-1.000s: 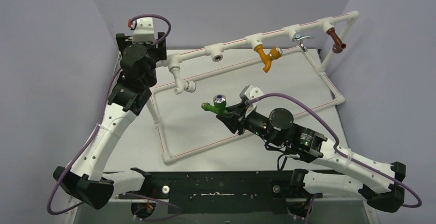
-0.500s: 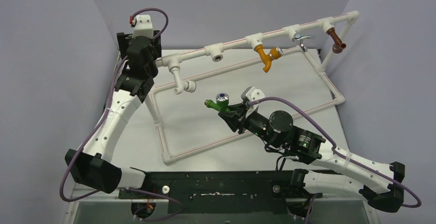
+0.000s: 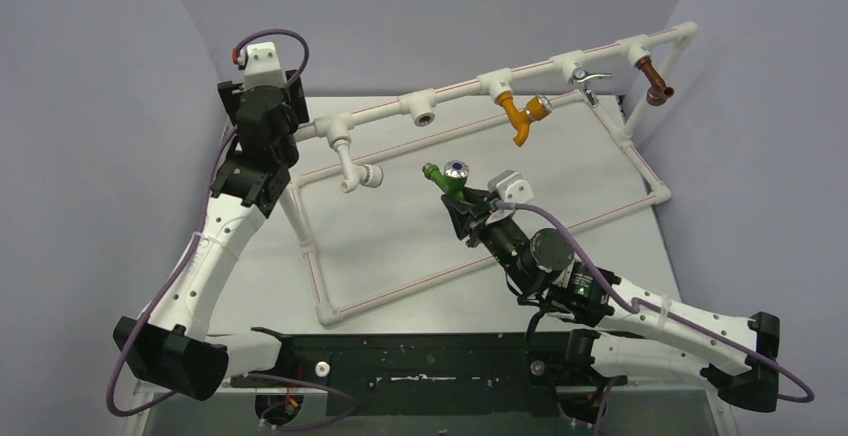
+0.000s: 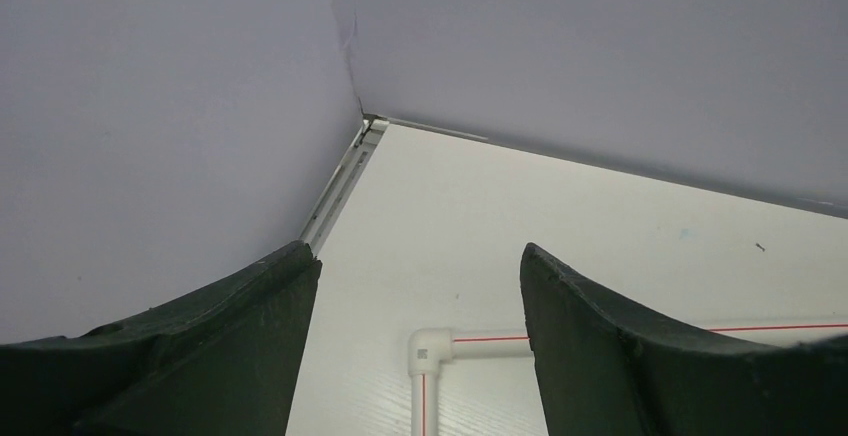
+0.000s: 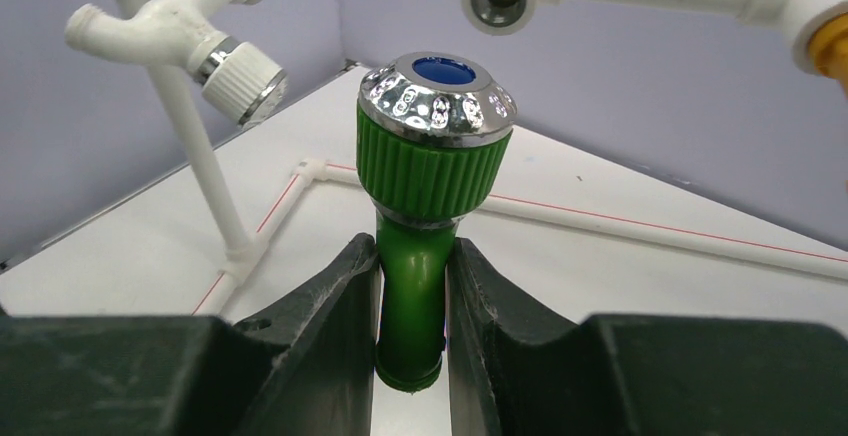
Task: Install the water faucets
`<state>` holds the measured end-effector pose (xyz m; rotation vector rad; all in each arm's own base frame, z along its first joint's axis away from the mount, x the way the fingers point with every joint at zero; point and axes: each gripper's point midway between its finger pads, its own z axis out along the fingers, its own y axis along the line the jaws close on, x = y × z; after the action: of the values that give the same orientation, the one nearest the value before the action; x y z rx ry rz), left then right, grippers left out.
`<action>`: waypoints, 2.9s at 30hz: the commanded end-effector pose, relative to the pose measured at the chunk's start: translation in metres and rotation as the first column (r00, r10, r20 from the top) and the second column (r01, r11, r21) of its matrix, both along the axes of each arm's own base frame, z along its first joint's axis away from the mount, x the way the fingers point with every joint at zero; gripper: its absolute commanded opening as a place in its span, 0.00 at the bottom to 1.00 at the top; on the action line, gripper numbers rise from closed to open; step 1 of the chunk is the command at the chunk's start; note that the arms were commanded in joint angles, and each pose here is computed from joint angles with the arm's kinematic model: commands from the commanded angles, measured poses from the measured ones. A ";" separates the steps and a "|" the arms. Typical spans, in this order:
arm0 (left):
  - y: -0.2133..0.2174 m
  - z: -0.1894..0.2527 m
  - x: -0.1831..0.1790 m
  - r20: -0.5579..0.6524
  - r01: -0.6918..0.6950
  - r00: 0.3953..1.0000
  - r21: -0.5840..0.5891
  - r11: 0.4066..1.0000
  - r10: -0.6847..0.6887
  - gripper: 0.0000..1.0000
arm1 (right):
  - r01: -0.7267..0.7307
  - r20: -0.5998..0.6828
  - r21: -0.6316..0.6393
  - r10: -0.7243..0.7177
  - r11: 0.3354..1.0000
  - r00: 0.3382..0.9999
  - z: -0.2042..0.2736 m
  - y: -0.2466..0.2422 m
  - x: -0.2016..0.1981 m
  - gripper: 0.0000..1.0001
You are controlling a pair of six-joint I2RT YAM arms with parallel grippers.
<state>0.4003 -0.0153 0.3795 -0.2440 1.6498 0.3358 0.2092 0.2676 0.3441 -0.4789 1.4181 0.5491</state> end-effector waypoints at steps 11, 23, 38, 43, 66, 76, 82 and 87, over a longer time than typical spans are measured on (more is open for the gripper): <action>0.003 -0.058 -0.039 -0.134 0.014 0.991 -0.072 0.997 -0.024 0.68 | 0.252 0.235 0.165 -0.286 0.954 0.929 0.046 -0.020 0.018 0.00; -0.013 -0.090 -0.041 -0.172 0.099 0.978 -0.122 0.988 -0.119 0.68 | 0.275 0.357 0.096 -0.291 0.957 0.887 0.049 0.001 0.015 0.00; -0.018 -0.093 -0.045 -0.167 0.129 0.974 -0.143 0.981 -0.152 0.66 | 0.298 0.359 0.069 -0.303 0.952 0.883 0.054 0.006 0.033 0.00; -0.019 -0.094 -0.045 -0.169 0.134 0.973 -0.144 0.980 -0.158 0.66 | 0.299 0.352 0.079 -0.307 0.951 0.884 0.056 0.007 0.037 0.00; -0.020 -0.094 -0.046 -0.172 0.142 0.971 -0.141 0.980 -0.165 0.65 | 0.307 0.335 0.076 -0.315 0.949 0.888 0.051 0.008 0.047 0.00; -0.020 -0.095 -0.046 -0.175 0.144 0.970 -0.141 0.979 -0.168 0.65 | 0.317 0.330 0.081 -0.326 0.945 0.886 0.050 0.006 0.052 0.00; -0.020 -0.095 -0.046 -0.176 0.145 0.970 -0.140 0.979 -0.169 0.65 | 0.309 0.332 0.082 -0.319 0.947 0.888 0.052 0.011 0.053 0.00; -0.021 -0.095 -0.046 -0.178 0.148 0.969 -0.140 0.979 -0.172 0.65 | 0.318 0.328 0.067 -0.322 0.946 0.888 0.049 0.015 0.056 0.00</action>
<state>0.3688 -0.0338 0.3884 -0.2832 1.5216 0.0248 0.2637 0.2811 0.3658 -0.3660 1.1801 0.1442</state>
